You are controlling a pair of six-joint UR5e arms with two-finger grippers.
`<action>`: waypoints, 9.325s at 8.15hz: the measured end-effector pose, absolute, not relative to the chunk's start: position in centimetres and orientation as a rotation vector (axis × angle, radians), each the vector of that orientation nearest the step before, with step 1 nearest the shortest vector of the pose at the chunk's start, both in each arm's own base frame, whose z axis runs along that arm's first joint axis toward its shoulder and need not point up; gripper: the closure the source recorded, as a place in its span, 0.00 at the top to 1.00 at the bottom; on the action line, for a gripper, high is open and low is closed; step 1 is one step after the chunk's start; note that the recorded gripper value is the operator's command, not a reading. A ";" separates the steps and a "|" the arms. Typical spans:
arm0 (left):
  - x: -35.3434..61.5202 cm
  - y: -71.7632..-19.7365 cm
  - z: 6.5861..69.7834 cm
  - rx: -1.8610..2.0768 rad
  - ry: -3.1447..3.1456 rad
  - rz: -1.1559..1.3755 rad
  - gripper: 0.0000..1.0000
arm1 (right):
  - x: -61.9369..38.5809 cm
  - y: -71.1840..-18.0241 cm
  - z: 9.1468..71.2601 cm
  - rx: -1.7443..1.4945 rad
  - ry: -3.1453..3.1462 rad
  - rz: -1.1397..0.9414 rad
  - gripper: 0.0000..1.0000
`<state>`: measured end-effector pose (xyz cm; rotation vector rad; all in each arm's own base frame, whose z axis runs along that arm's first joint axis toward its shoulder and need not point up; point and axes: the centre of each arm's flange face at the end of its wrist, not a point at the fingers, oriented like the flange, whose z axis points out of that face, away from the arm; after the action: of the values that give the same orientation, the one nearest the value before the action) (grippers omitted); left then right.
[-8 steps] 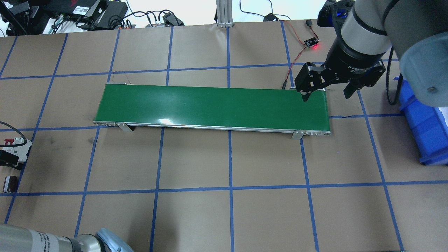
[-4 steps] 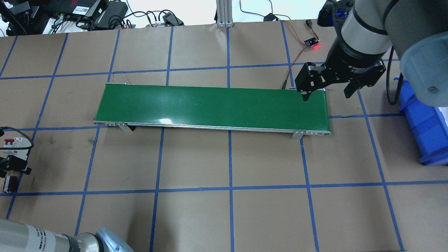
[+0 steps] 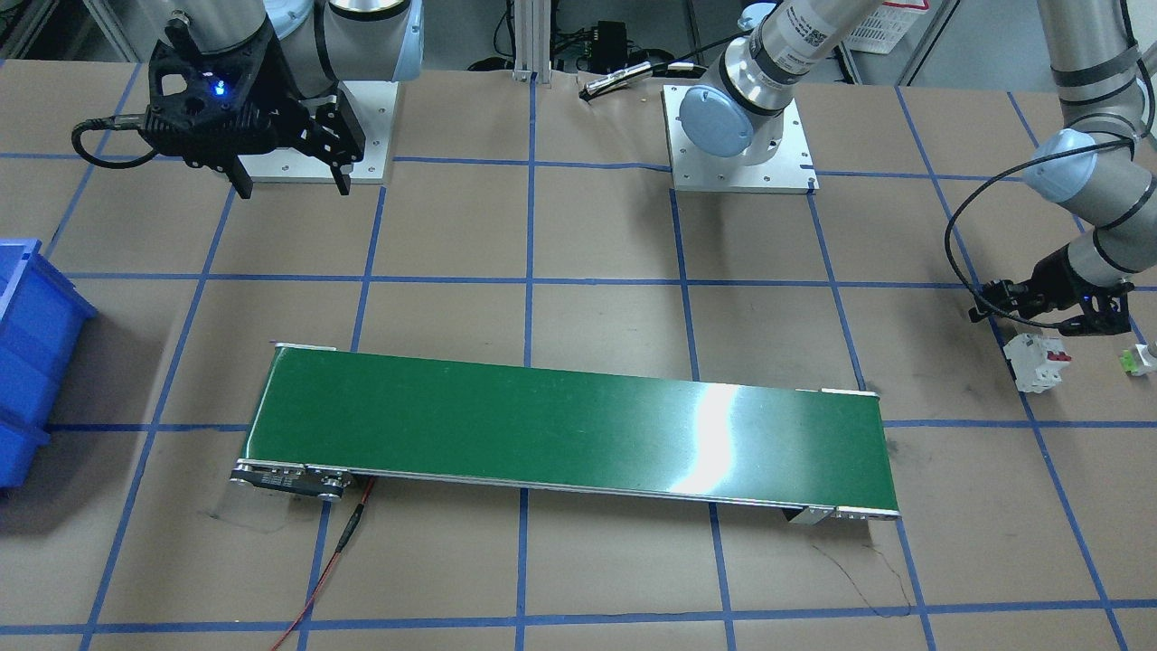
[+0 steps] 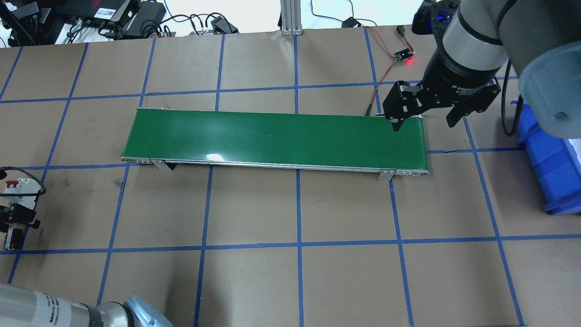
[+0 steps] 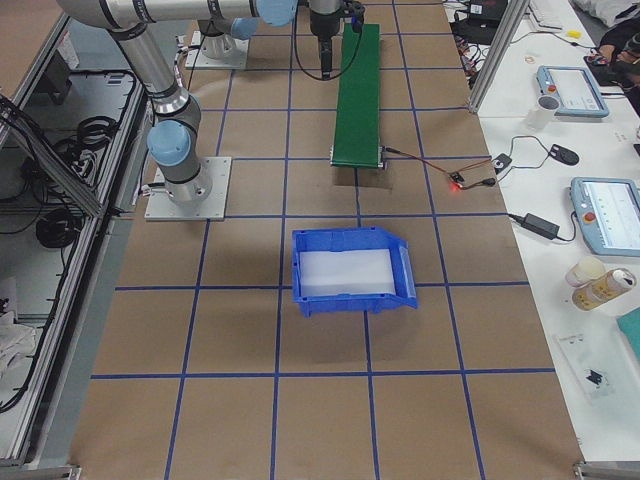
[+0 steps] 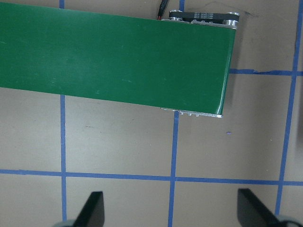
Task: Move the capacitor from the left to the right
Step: 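Close the left gripper on the black capacitor and lift it, then carry the capacitor with the left gripper over the near end of the conveyor, then lower the capacitor onto the green belt and open the left gripper, then raise the left gripper away while the belt carries the capacitor toward the right gripper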
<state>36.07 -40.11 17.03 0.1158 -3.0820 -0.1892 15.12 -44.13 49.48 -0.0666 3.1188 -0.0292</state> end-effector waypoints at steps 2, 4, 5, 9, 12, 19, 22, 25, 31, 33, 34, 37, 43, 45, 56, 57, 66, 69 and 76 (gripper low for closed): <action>36.5 -39.4 17.3 0.103 -3.123 -0.303 0.68 | 15.1 -44.1 49.5 -0.067 3.119 -0.029 1.00; 36.7 -39.1 17.4 0.097 -3.140 -0.352 0.62 | 15.1 -44.1 49.5 -0.067 3.119 -0.029 1.00; 36.8 -39.0 17.4 0.096 -3.142 -0.359 0.54 | 15.1 -44.1 49.5 -0.067 3.119 -0.029 1.00; 36.9 -39.1 17.7 0.086 -3.144 -0.361 0.00 | 15.1 -44.1 49.5 -0.067 3.120 -0.029 1.00; 36.8 -39.3 18.5 -0.004 -3.149 -0.359 0.00 | 15.1 -44.1 49.5 -0.067 3.119 -0.029 1.00; 22.3 -48.7 30.6 -0.069 -3.128 -0.286 0.00 | 15.1 -44.1 49.5 -0.066 3.118 -0.029 1.00; 11.4 -54.3 32.7 -0.129 -3.164 -0.255 0.00 | 15.1 -44.1 49.4 -0.066 3.119 -0.027 1.00; 1.8 -57.1 31.5 -0.111 -3.185 -0.245 0.00 | 15.1 -44.1 49.4 -0.066 3.119 -0.026 1.00; -2.9 -61.0 30.0 -0.080 -3.153 -0.148 0.00 | 15.1 -44.1 49.5 -0.066 3.120 -0.027 1.00; -2.8 -62.2 29.9 -0.140 -3.155 -0.127 0.00 | 15.1 -44.1 49.4 -0.066 3.120 -0.021 1.00; -2.8 -62.5 29.4 -0.150 -3.152 -0.134 0.00 | 15.1 -44.1 49.5 -0.066 3.121 -0.020 1.00; -2.7 -63.2 28.8 -0.154 -3.161 -0.070 0.00 | 15.0 -44.2 49.6 -0.065 3.122 -0.022 1.00; -2.9 -63.0 28.3 -0.152 -3.160 -0.076 0.00 | 15.0 -44.3 49.5 -0.068 3.123 -0.027 1.00; -3.0 -62.8 27.6 -0.158 -3.157 -0.099 0.00 | 14.9 -44.3 49.5 -0.074 3.123 -0.027 1.00; -11.8 -56.5 37.0 -0.036 -3.184 -0.080 1.00 | 15.2 -46.8 48.0 -0.078 3.110 -0.094 1.00; -12.7 -54.8 40.9 -0.024 -3.184 -0.112 1.00 | 15.2 -48.3 46.8 -0.078 3.112 -0.103 1.00; -15.9 -46.5 55.9 -0.062 -3.175 0.103 1.00 | 15.8 -55.4 32.9 0.038 3.083 0.198 1.00; -16.3 -46.3 55.8 -0.064 -3.155 0.080 1.00 | 16.0 -55.8 30.0 -0.126 2.969 0.177 1.00; -17.2 -45.5 56.4 -0.076 -3.061 0.087 1.00 | 11.3 -57.1 26.3 -0.142 2.867 0.170 0.95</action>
<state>-17.15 -45.54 56.39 -0.0758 -3.0610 0.0875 11.27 -57.06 26.31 -0.1422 2.8668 0.1698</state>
